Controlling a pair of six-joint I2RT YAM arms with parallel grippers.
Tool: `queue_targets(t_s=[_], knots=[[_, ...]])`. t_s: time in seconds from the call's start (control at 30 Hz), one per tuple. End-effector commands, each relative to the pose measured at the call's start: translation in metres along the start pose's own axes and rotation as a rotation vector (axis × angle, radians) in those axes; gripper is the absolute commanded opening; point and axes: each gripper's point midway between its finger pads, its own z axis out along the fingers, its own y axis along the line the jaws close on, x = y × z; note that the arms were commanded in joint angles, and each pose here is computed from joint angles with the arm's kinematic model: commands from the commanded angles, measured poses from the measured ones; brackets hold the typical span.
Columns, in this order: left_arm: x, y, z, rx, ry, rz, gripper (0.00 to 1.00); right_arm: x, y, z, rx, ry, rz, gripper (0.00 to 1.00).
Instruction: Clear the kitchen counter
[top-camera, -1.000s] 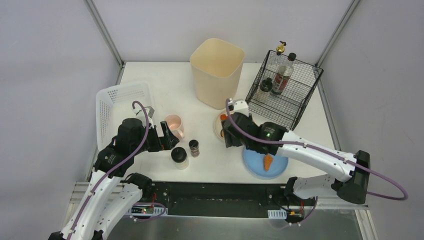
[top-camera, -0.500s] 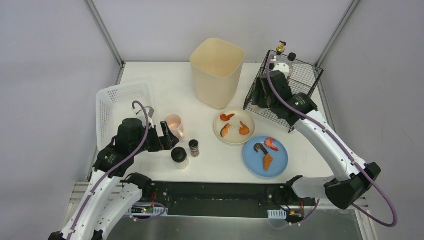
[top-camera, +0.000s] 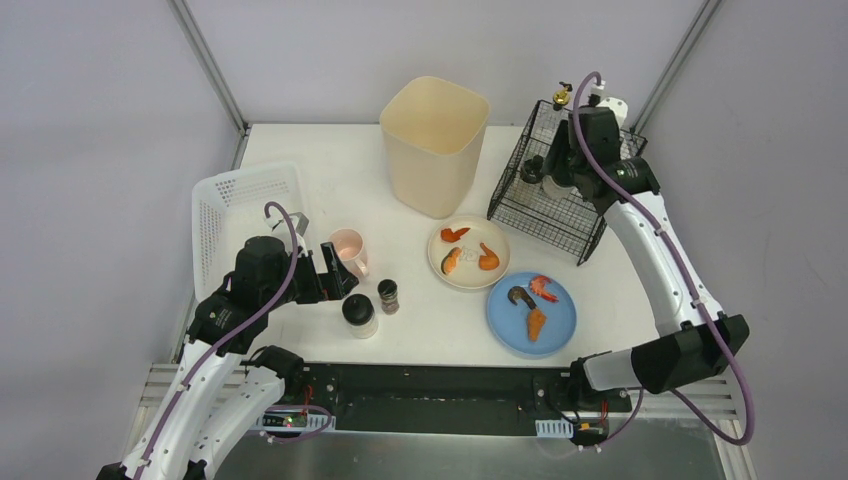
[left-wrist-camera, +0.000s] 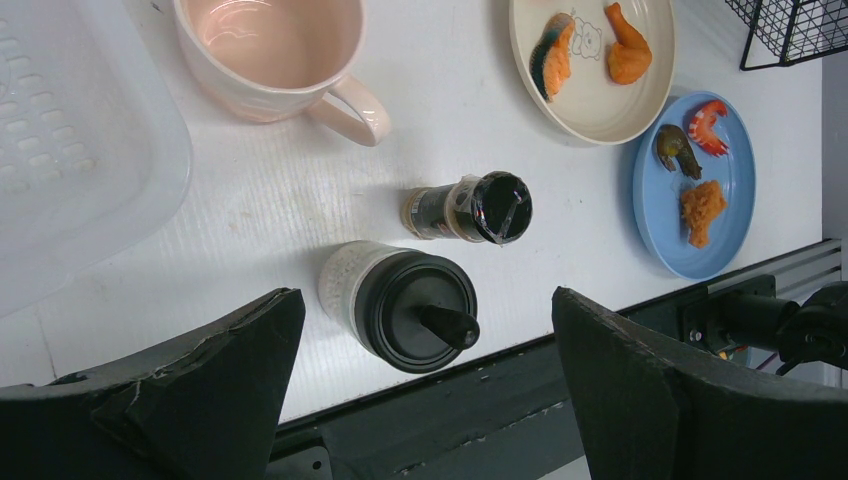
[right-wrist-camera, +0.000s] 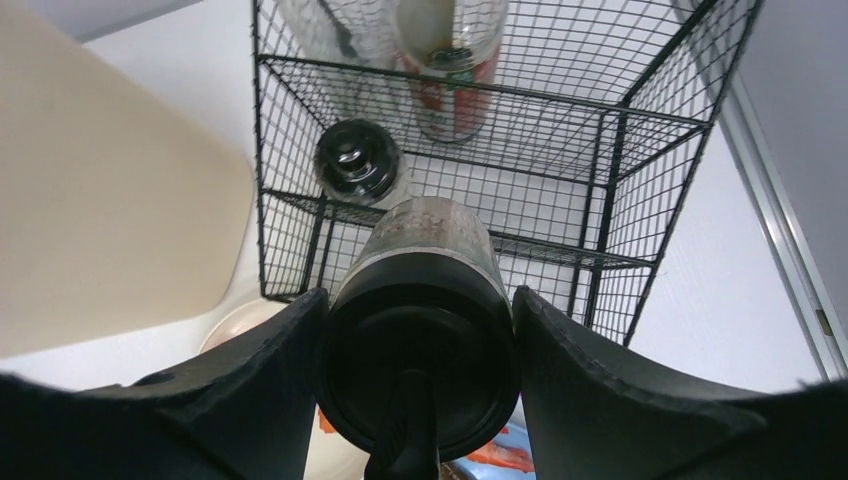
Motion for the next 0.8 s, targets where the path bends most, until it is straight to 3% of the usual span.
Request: queue_targets(t_s=[0.0, 0.43, 0.77], knots=[[-0.003, -0.002, -0.001, 0.007, -0.007, -0.011, 1.00, -0.047, -0.004, -0.002, -0.014, -0.127, 0.078, 0.17], [-0.002, -0.003, -0.002, 0.013, -0.006, -0.009, 1.00, -0.065, -0.029, 0.037, 0.039, -0.157, 0.171, 0.16], [-0.002, -0.003, -0.002, 0.013, -0.009, -0.008, 1.00, -0.048, -0.028, 0.068, 0.049, -0.110, 0.183, 0.16]])
